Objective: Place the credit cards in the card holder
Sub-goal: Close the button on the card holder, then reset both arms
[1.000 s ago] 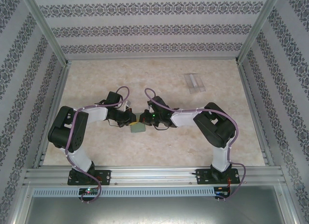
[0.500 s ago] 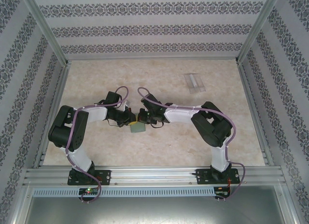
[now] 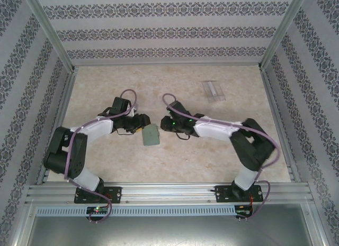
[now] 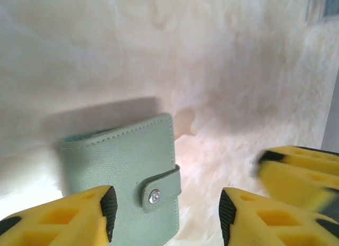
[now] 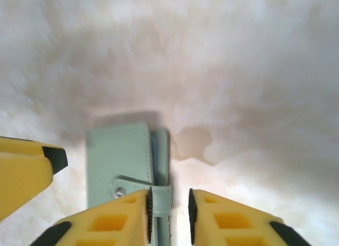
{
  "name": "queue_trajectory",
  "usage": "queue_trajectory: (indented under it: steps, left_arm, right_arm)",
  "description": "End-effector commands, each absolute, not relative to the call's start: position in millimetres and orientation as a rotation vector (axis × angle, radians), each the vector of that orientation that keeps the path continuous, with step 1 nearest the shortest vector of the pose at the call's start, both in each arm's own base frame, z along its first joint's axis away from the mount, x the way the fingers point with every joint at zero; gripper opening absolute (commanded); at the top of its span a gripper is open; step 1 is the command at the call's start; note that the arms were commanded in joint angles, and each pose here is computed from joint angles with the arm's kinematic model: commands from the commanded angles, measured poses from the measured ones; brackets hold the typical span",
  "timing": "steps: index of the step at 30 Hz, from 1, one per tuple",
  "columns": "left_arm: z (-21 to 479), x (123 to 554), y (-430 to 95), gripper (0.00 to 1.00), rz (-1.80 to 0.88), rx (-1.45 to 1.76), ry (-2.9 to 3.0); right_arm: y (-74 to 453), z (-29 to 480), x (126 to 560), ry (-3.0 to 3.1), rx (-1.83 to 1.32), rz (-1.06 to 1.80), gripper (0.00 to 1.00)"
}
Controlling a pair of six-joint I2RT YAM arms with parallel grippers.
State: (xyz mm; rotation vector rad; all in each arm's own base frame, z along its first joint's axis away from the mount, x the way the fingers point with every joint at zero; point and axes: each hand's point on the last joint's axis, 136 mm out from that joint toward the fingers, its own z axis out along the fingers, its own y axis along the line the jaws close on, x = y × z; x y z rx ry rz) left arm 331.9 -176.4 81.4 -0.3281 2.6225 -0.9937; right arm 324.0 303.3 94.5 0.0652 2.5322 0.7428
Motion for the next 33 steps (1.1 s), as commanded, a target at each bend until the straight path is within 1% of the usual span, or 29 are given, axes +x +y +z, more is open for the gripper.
queue_trajectory:
  steps: [1, 2, 3, 4, 5, 6, 7, 10, 12, 14, 16, 18, 19, 20, 22, 25, 29, 33]
  left_arm:
    - [109, 345, -135, 0.62, -0.711, -0.437, 2.531]
    - [120, 346, -123, 0.66, -0.632, -0.453, 2.496]
    - [129, 347, -111, 0.80, -0.560, -0.469, 2.461]
    - [140, 347, -98, 1.00, -0.480, -0.481, 2.418]
    - [151, 346, -85, 1.00, -0.403, -0.486, 2.372]
    - [162, 345, -75, 1.00, -0.335, -0.484, 2.330]
    - [173, 343, -64, 1.00, -0.269, -0.465, 2.279]
    - [203, 334, -30, 1.00, -0.051, -0.428, 2.140]
    - [220, 325, -14, 1.00, 0.046, -0.408, 2.051]
    - [230, 315, 1, 1.00, 0.098, -0.432, 1.924]
    - [232, 309, 4, 1.00, 0.099, -0.395, 1.831]
    - [225, 305, 12, 0.99, 0.142, -0.385, 1.760]
    - [219, 306, 12, 1.00, 0.203, -0.299, 1.744]
    - [209, 308, 10, 0.99, 0.271, -0.198, 1.725]
    - [186, 311, 20, 0.99, 0.349, -0.169, 1.724]
    - [154, 332, 17, 0.99, 0.278, -0.115, 1.882]
    - [128, 357, 13, 0.99, 0.178, -0.121, 1.935]
    - [115, 373, 19, 0.99, 0.141, -0.124, 1.934]
  right_arm:
    - [255, 164, 345, 2.283, 0.062, 0.578, 0.43]
    - [235, 179, 345, 2.232, 0.071, 0.495, 0.49]
    - [216, 190, 345, 2.188, 0.078, 0.408, 0.54]
    - [197, 206, 343, 2.126, 0.065, 0.326, 0.65]
    - [178, 221, 339, 2.062, 0.056, 0.248, 0.79]
    - [163, 232, 335, 2.009, 0.048, 0.182, 0.90]
    - [146, 244, 330, 1.947, 0.042, 0.116, 0.98]
    - [110, 259, 316, 1.817, -0.037, -0.025, 0.98]
    - [98, 253, 309, 1.766, -0.133, -0.084, 0.98]
    - [89, 242, 301, 1.737, -0.188, -0.095, 0.98]
    - [77, 228, 300, 1.739, -0.186, -0.089, 0.98]
    - [59, 208, 304, 1.766, -0.139, -0.124, 0.98]
    - [47, 199, 309, 1.781, -0.090, -0.144, 0.98]
    - [32, 181, 312, 1.817, -0.029, -0.167, 0.98]
    - [4, 155, 320, 1.871, 0.132, -0.161, 0.98]
    - [-14, 127, 327, 1.901, 0.172, -0.195, 0.98]
    - [-22, 130, 342, 1.866, 0.164, -0.258, 0.98]
    - [-18, 133, 360, 1.825, 0.125, -0.192, 0.98]
